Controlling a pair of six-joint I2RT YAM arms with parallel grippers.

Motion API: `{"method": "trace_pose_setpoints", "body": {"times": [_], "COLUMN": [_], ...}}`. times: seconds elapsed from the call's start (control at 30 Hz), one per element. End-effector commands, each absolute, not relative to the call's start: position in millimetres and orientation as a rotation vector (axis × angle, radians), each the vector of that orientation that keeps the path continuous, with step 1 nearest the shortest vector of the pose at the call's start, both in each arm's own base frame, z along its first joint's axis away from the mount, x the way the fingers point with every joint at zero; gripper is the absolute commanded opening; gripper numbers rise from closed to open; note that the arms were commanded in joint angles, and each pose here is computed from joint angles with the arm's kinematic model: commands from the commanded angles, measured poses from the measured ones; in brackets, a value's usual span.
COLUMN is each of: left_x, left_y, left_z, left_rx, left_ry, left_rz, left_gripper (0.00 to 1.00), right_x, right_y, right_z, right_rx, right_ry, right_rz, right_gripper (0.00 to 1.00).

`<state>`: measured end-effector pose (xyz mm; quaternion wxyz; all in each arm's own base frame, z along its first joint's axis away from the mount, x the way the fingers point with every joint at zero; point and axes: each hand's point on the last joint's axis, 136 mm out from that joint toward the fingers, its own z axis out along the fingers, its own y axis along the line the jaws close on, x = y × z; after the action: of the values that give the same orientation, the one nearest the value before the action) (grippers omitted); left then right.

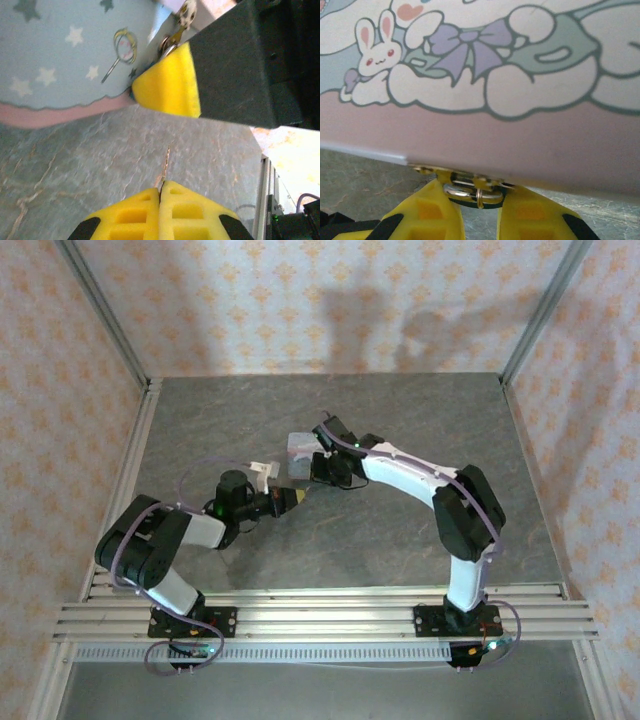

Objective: Unlock the padlock with the key

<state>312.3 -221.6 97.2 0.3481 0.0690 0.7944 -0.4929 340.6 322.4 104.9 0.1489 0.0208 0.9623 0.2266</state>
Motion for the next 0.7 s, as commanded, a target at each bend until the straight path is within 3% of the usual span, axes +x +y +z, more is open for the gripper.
{"method": "trace_pose_setpoints", "body": {"times": [0.0,0.67], "left_x": [327.6,341.6], "left_y": [-223.4,-219.4], "left_z": [125.1,111.0], "left_rx": [0.206,0.245], "left_ry": [1.917,1.876], "left_rz": [-1.335,-1.400], "left_gripper": [0.00,0.00], "right_x": [343.6,349.1], "right_y": [330.5,337.4], "right_z": [140.6,153.0], "right_rx": [0.083,0.112], "right_ry": [2.701,2.698], "right_rz": [0.792,0.897], "right_gripper": [0.00,0.00]}}
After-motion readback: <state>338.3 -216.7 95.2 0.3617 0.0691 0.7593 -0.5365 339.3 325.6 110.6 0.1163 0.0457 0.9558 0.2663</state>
